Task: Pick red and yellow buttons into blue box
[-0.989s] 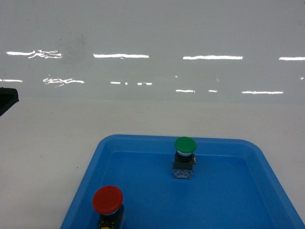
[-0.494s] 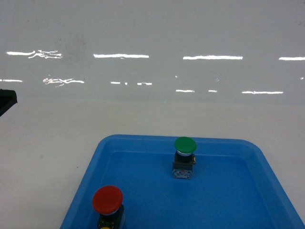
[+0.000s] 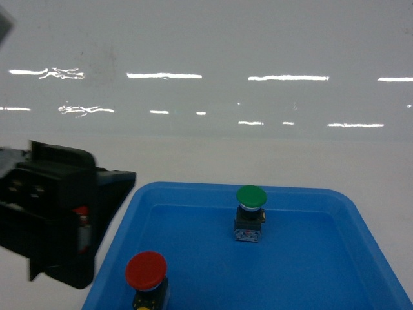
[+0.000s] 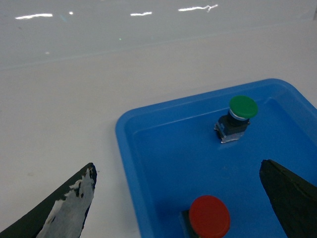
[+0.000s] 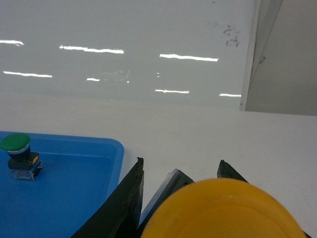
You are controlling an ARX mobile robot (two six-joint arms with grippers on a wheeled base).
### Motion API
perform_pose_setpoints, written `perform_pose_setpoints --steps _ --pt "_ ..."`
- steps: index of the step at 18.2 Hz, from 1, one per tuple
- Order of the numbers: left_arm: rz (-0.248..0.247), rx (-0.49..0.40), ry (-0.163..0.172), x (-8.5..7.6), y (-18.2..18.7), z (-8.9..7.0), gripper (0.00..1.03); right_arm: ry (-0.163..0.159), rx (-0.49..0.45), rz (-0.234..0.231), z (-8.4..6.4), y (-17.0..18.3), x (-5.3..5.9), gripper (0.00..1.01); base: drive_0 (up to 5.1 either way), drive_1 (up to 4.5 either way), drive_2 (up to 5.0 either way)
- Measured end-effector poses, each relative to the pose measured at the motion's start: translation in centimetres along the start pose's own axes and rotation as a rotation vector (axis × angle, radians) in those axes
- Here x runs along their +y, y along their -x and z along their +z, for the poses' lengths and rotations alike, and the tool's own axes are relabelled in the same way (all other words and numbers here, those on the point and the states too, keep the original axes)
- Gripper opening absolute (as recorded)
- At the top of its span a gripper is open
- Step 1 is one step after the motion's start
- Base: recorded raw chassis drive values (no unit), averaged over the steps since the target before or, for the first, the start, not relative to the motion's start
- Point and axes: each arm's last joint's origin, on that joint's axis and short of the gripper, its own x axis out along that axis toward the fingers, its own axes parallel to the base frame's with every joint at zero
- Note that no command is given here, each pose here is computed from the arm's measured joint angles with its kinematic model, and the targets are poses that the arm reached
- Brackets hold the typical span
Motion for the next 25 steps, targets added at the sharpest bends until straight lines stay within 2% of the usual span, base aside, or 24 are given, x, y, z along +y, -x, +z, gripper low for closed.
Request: perform_pose_setpoints --steps 3,8,10,12,14,16,18,20,25 --pt "-0.002 0.060 -0.012 -0.4 -2.4 -0.4 0.98 0.000 0.000 0.000 0.0 0.0 0.0 0.40 0.0 0.00 0.0" --pt "-0.033 0.149 -0.066 -1.9 -5.5 -0.4 0.98 0.000 0.000 0.000 0.0 0.0 0.0 0.40 0.0 0.00 0.0" --pt "-0.053 0.226 -0.075 -2.5 -6.4 -1.3 0.98 0.000 0.000 0.000 0.0 0.0 0.0 0.40 0.0 0.00 0.0" --pt "-0.052 0.306 -0.078 -3.0 -7.0 -2.8 0.98 0.000 0.000 0.000 0.0 0.0 0.0 0.40 0.0 0.00 0.0" --pt "-0.063 0.318 -0.048 -3.1 -7.6 -3.5 0.98 0.000 0.000 0.000 0.0 0.0 0.0 0.40 0.0 0.00 0.0" --pt "-0.053 0.341 -0.034 -3.0 -8.0 -4.3 0.98 0.000 0.000 0.000 0.0 0.0 0.0 0.40 0.0 0.00 0.0" --pt "-0.031 0.381 -0.029 -2.6 -8.4 -5.6 0.98 0.000 0.000 0.000 0.0 0.0 0.0 0.40 0.0 0.00 0.0" --pt "-0.012 0.398 -0.007 -2.1 -8.8 -6.6 0.98 0.000 0.000 0.000 0.0 0.0 0.0 0.40 0.0 0.00 0.0" --pt "-0.013 0.383 0.012 -1.6 -9.4 -7.1 0.98 0.000 0.000 0.000 0.0 0.0 0.0 0.40 0.0 0.00 0.0"
